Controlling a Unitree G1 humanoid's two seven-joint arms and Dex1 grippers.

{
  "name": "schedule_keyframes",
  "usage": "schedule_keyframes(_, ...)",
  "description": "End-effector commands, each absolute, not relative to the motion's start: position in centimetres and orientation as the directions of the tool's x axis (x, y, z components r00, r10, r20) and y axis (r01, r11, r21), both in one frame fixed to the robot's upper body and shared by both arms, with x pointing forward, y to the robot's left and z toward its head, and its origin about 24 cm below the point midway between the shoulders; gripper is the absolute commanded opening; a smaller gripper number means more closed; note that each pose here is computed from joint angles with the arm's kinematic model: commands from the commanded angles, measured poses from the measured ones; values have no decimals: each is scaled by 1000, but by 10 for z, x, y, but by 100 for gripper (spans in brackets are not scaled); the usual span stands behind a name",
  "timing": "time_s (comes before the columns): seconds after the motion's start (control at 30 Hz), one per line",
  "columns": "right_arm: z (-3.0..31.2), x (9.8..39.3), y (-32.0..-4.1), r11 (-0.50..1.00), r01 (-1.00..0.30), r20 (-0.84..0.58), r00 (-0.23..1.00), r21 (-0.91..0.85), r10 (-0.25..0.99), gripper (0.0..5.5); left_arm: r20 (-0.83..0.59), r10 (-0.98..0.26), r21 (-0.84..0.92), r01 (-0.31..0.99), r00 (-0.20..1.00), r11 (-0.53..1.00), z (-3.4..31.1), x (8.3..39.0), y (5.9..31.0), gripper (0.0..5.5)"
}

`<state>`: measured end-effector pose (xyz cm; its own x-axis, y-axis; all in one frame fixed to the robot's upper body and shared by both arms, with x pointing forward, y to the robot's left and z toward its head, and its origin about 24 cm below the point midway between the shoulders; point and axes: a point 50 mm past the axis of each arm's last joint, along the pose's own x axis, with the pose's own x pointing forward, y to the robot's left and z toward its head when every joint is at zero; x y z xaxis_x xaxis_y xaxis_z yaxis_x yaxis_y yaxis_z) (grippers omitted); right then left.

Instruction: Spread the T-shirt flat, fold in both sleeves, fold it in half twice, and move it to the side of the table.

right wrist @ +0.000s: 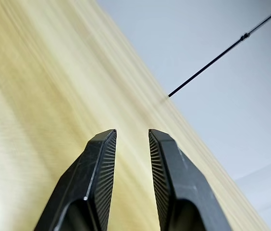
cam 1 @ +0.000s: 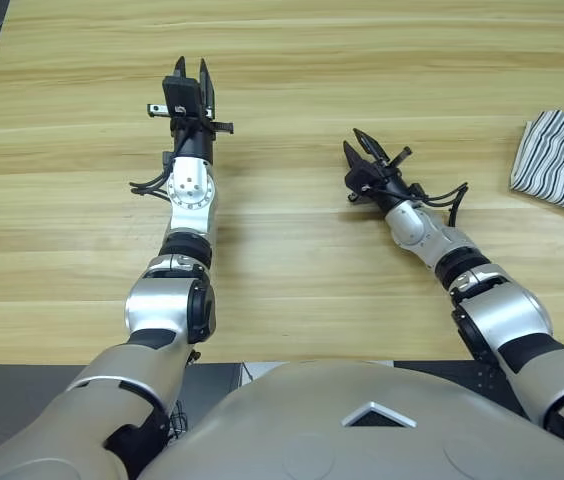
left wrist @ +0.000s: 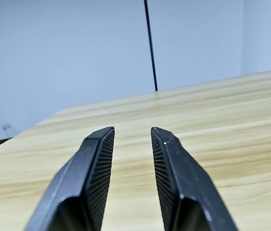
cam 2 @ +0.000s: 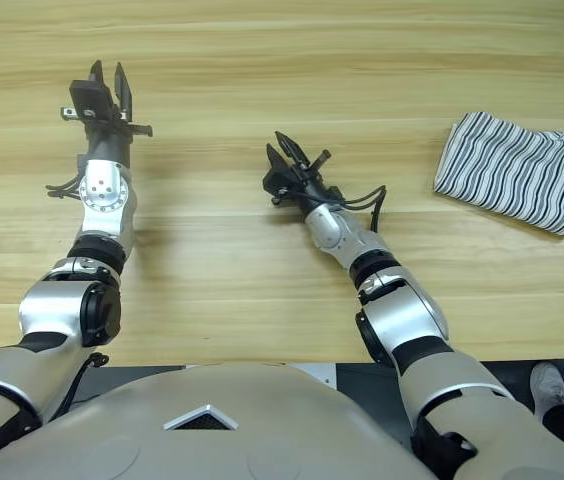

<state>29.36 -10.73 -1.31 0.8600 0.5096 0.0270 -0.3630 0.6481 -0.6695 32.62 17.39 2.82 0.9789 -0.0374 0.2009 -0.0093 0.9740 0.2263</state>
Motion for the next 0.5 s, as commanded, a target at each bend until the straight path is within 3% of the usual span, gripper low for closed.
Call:
schedule_keyframes(0.03, -11, 294, -111, 658, -395, 24, 847, -642, 531, 125, 226, -110, 269, 47, 968, 962, 30, 326, 156, 199)
schedule_keyframes(0.1, -13, 293, -111, 653, -437, -1, 831, -619, 556, 155, 202, -109, 309, 42, 973, 950, 28, 329, 152, 205)
schedule_keyframes(0.3, -15, 297, -124, 672, -418, -39, 864, -611, 502, 229, 146, -173, 319, 119, 974, 940, 27, 336, 131, 293)
schedule_keyframes(0.4, -19, 298, -124, 594, -386, -62, 869, -706, 491, 235, 127, -158, 294, 114, 979, 949, 28, 339, 132, 325)
schedule_keyframes(0.5, -19, 299, -122, 618, -412, -81, 867, -670, 491, 273, 113, -110, 318, 69, 988, 946, 28, 343, 136, 342)
